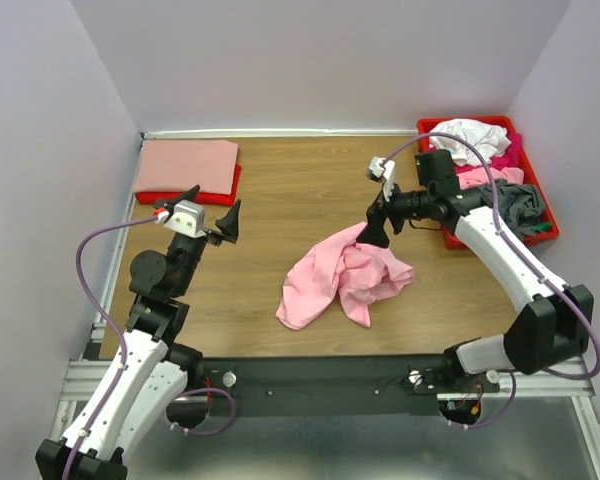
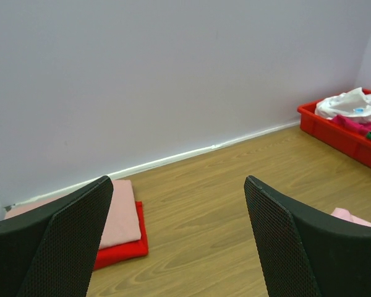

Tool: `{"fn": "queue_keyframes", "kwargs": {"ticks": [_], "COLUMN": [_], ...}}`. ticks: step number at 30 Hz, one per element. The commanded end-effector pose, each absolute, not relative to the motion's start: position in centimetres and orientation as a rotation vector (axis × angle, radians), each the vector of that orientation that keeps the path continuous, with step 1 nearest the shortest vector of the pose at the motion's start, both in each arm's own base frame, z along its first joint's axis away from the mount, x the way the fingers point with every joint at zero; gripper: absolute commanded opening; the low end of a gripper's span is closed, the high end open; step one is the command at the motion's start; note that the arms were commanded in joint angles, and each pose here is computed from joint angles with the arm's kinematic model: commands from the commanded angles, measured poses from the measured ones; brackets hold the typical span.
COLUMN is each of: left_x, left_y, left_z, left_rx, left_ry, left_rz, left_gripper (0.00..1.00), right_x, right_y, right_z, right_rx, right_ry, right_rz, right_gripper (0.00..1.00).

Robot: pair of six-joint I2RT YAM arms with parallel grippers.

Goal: Fold and stack the t-shirts
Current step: Move the tshirt to the center of the board, then flatten the tshirt out

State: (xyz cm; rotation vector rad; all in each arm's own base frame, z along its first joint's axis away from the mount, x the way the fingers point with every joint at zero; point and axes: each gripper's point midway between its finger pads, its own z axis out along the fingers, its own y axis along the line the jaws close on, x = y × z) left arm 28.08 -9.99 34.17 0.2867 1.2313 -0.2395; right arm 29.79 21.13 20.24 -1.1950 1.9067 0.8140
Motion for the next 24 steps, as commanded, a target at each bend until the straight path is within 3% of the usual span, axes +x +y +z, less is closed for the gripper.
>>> {"fn": "queue_keyframes", "kwargs": {"ticks": [1, 5, 9, 14, 16, 24], "left_x": [27.5, 27.9, 29.6, 30.0, 29.5, 26.9], "left_y": [-12.0, -13.2, -15.2, -18.7, -19.7, -23.9], "left_z": [34.4, 33.5, 33.1, 26.3, 23.7, 15.8], "left_rx": [0.370, 0.346, 0.267, 0.197, 0.184, 0.257], "left_ry": [1.200, 1.257, 1.416, 1.761, 1.854, 2.113], "left_rz": [-0.326, -0.421, -0.592, -0.840, -0.894, -0.910], "left_gripper": [0.94, 0.95, 0.88, 0.77, 0.75, 0.70], "right_x": [31.5, 31.3, 30.1, 29.0, 27.7, 28.9], "right_y": [17.4, 13.2, 11.0, 9.1, 10.1, 8.9], "right_z": [22.0, 23.4, 20.8, 15.8, 13.4, 12.7], "right_rx": [-1.082, -0.898, -0.819, -0.688, -0.724, -0.665], "right_ry": [1.868, 1.821, 1.860, 2.007, 2.039, 2.156], "right_rz": [0.656, 0.606, 0.529, 0.522, 0.651, 0.609], "right_gripper": [1.00, 1.00, 1.00, 1.00, 1.00, 1.00]}}
